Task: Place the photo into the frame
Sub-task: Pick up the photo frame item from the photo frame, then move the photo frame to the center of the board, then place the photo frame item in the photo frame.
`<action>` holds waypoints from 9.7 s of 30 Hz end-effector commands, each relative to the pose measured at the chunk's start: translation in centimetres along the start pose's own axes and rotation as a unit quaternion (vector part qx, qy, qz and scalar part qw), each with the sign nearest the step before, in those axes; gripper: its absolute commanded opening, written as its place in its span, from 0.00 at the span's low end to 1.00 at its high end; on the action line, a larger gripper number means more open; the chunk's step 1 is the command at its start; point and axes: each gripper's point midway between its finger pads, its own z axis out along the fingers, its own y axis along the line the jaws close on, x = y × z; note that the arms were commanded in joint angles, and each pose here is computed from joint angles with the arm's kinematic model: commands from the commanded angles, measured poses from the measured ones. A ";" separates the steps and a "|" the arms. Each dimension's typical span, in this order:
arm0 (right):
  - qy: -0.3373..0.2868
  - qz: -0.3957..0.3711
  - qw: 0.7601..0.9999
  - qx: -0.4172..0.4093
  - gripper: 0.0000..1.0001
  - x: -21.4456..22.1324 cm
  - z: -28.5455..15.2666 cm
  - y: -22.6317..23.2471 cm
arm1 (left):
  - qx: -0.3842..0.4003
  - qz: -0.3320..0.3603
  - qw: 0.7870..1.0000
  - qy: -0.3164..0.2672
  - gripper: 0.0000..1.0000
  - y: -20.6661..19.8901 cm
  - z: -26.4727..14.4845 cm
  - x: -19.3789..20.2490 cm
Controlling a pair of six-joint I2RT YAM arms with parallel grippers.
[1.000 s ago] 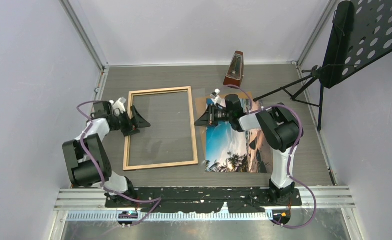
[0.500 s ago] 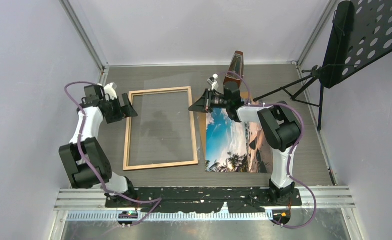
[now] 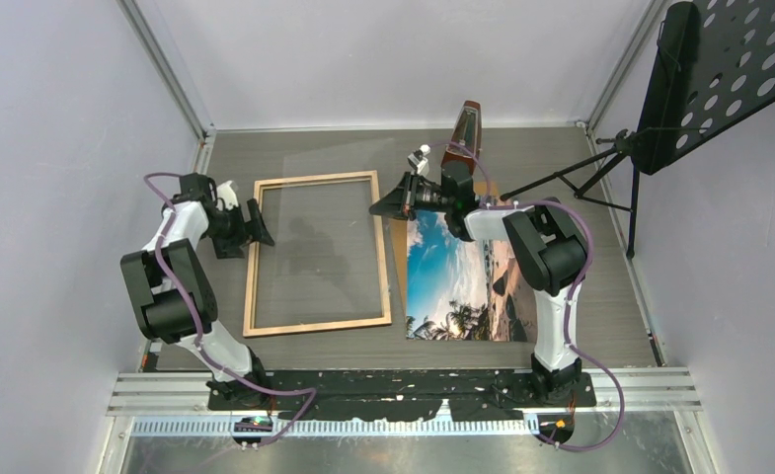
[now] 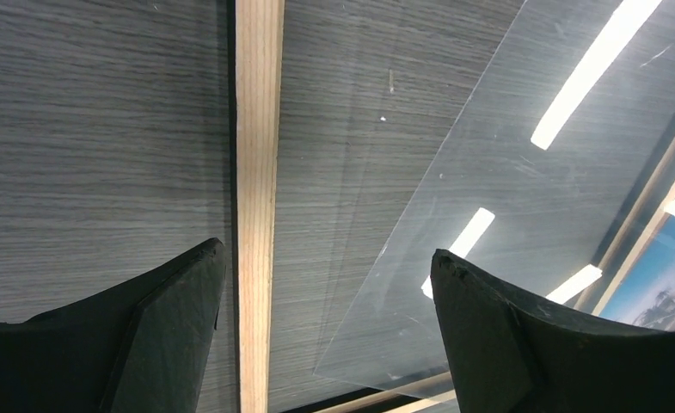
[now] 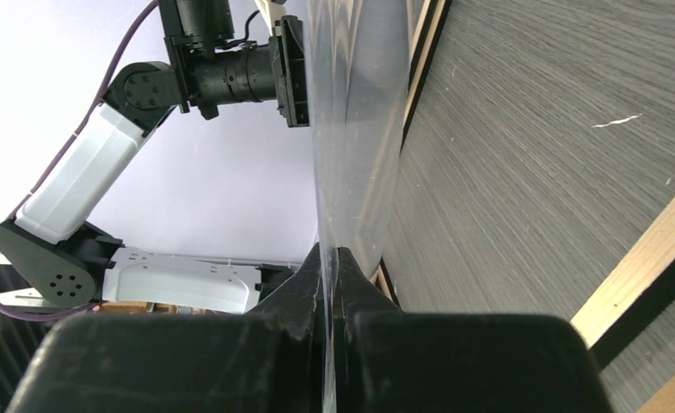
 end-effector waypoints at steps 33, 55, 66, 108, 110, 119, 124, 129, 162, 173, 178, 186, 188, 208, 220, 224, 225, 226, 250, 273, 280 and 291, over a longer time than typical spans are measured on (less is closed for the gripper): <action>-0.018 -0.031 0.997 -0.075 0.06 -1.8 -2.8 7.4 | 0.046 -0.023 0.998 0.043 0.76 -1.3 2.4 2.4; 0.029 -0.027 0.999 -0.008 0.06 -3.2 -1.0 1.2 | 0.044 0.042 0.998 -0.001 0.86 -3.1 0.9 -2.0; 0.023 0.015 0.998 -0.061 0.06 -4.1 -0.3 2.9 | 0.042 0.059 0.997 -0.018 0.99 -3.4 -0.1 -3.0; 0.059 0.061 0.995 -0.059 0.06 0.4 2.4 0.2 | 0.041 0.033 0.998 -0.032 0.61 0.5 -1.3 -2.1; 0.059 0.062 0.995 -0.057 0.06 0.5 2.4 0.0 | 0.038 0.032 0.998 -0.024 0.55 0.9 -1.1 -1.7; 0.057 0.071 0.994 -0.061 0.06 0.4 2.6 0.2 | 0.032 0.018 0.999 0.012 0.37 1.8 0.4 -0.1; 0.056 0.071 0.994 -0.062 0.06 0.3 2.7 0.4 | 0.035 0.011 0.999 0.028 0.32 1.9 1.0 0.7; 0.055 0.072 0.994 -0.063 0.06 0.3 2.7 0.5 | 0.044 -0.001 0.998 0.043 0.33 1.9 1.7 1.5; 0.052 0.081 0.994 -0.059 0.06 0.4 3.0 0.3 | 0.061 -0.002 0.997 0.051 0.17 1.5 1.9 2.5; 0.052 0.086 0.993 -0.055 0.06 0.5 3.2 -0.4 | 0.065 0.002 0.997 0.052 0.21 1.4 1.9 2.5; 0.051 0.090 0.993 -0.052 0.06 0.4 3.3 -0.9 | 0.066 0.003 0.997 0.048 0.19 1.5 1.5 2.3; 0.052 0.091 0.993 -0.052 0.06 0.5 3.4 -1.2 | 0.071 -0.001 0.996 0.045 0.20 1.6 1.1 2.0; 0.052 0.093 0.993 -0.051 0.06 0.5 3.4 -1.3 | 0.074 0.000 0.996 0.045 0.22 1.5 1.2 2.0; 0.060 0.081 0.993 -0.060 0.06 0.5 3.8 -1.0 | 0.080 -0.002 0.996 0.049 0.14 1.4 1.4 2.0; 0.075 0.064 0.993 -0.064 0.06 0.8 4.2 -1.1 | 0.080 -0.002 0.996 0.051 0.12 1.5 1.5 2.1; 0.079 0.064 0.993 -0.060 0.06 0.8 4.3 -1.5 | 0.080 -0.002 0.996 0.051 0.12 1.5 1.5 2.0; 0.081 0.064 0.993 -0.060 0.06 0.8 4.3 -1.6 | 0.079 -0.002 0.996 0.050 0.12 1.5 1.4 2.0; 0.081 0.064 0.993 -0.059 0.06 0.8 4.4 -1.7 | 0.079 -0.001 0.996 0.049 0.12 1.5 1.4 1.9; 0.095 0.048 0.993 -0.046 0.06 0.4 5.2 -2.7 | 0.077 0.002 0.996 0.054 0.12 1.6 1.5 2.2; 0.107 0.043 0.992 -0.043 0.06 0.5 5.6 -3.2 | 0.080 0.000 0.995 0.058 0.11 1.6 1.7 2.4; 0.100 0.046 0.993 -0.038 0.06 0.7 5.5 -3.6 | 0.080 0.000 0.995 0.059 0.12 1.6 1.7 2.5; 0.094 0.045 0.994 -0.038 0.06 0.8 5.3 -3.6 | 0.081 0.001 0.995 0.060 0.12 1.6 1.7 2.6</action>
